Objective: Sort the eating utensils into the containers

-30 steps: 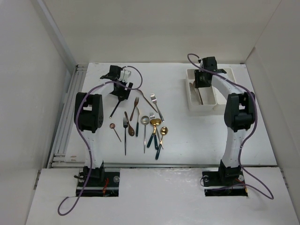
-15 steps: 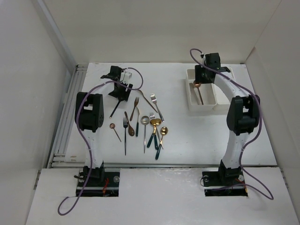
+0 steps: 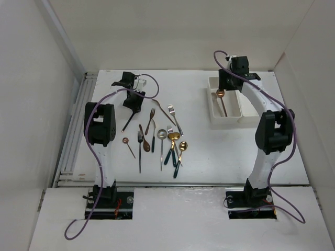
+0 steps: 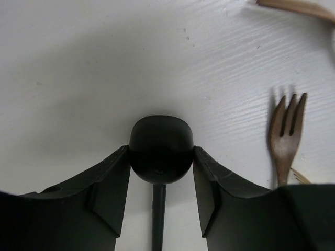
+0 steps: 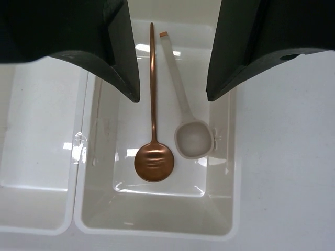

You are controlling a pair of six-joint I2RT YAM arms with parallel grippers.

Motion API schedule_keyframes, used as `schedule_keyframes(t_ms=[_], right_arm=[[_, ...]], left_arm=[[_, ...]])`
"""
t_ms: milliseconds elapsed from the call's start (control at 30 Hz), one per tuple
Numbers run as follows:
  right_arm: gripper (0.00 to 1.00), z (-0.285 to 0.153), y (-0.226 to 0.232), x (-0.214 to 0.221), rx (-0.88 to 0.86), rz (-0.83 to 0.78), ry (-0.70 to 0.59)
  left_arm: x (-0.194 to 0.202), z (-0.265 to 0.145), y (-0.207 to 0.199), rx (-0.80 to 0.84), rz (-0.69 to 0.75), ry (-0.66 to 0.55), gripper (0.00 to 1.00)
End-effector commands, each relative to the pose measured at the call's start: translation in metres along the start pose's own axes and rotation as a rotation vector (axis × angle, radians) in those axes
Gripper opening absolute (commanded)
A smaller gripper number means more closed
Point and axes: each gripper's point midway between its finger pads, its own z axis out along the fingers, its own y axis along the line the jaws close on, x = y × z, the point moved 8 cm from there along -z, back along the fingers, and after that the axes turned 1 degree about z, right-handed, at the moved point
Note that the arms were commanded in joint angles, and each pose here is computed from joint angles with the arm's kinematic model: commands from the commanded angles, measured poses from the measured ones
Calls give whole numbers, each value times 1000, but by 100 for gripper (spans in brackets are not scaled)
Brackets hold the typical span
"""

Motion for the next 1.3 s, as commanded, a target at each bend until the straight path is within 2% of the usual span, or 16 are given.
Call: schedule_keyframes(t_ms=[0,67,167,267,333,467,500,667,833,933,1033,1067,1133,1200,1233,1267], right_arm=[[60,-42,29,-36,-64,-97,-148],[68,-64,49,-52,-147,-188,-229],[80,-101,107,-73,-454,-300,-421],[80,-126,169,-75,-817,-372,-600],[80,-132,197,-73,-958,-371,-614],[80,-137,244,-78,-1112,-342,-656],[80,-143,246,-84,-1140,-366,-714],[80,-139,257,-79,-1286,-226,-734],[78,-138,269,-77,-1330,-216,-729],[72,-131,270,-75,-1324,-186,-707],[45,-124,273,-72,-1335,-174,-679],[27,-127,273,-75,-1337,-177,-689],[3,-128,278,-73,-1362,-184,-683],[0,-130,277,-72,-1362,-184,-681],[0,-137,276,-75,-1364,-188,-695],[0,-133,276,-70,-1361,-183,-678]], left_arm=[[-54,-63,6,18,-15,-186,0],[-81,-92,7,53,-34,-275,0],[-129,-168,-5,181,-15,-519,0],[-142,-226,-35,420,78,-731,0],[-138,-251,-57,578,155,-847,0],[-128,-278,-89,777,134,-926,0],[-127,-282,-90,783,162,-953,0],[-127,-294,-102,851,168,-970,0],[-122,-296,-108,872,167,-957,0],[-116,-299,-113,890,156,-949,0],[-110,-297,-114,900,138,-939,0],[-109,-294,-114,901,131,-930,0],[-107,-295,-115,901,131,-930,0],[-106,-291,-114,899,111,-920,0],[-107,-291,-114,892,106,-924,11],[-106,-290,-114,893,100,-916,37]])
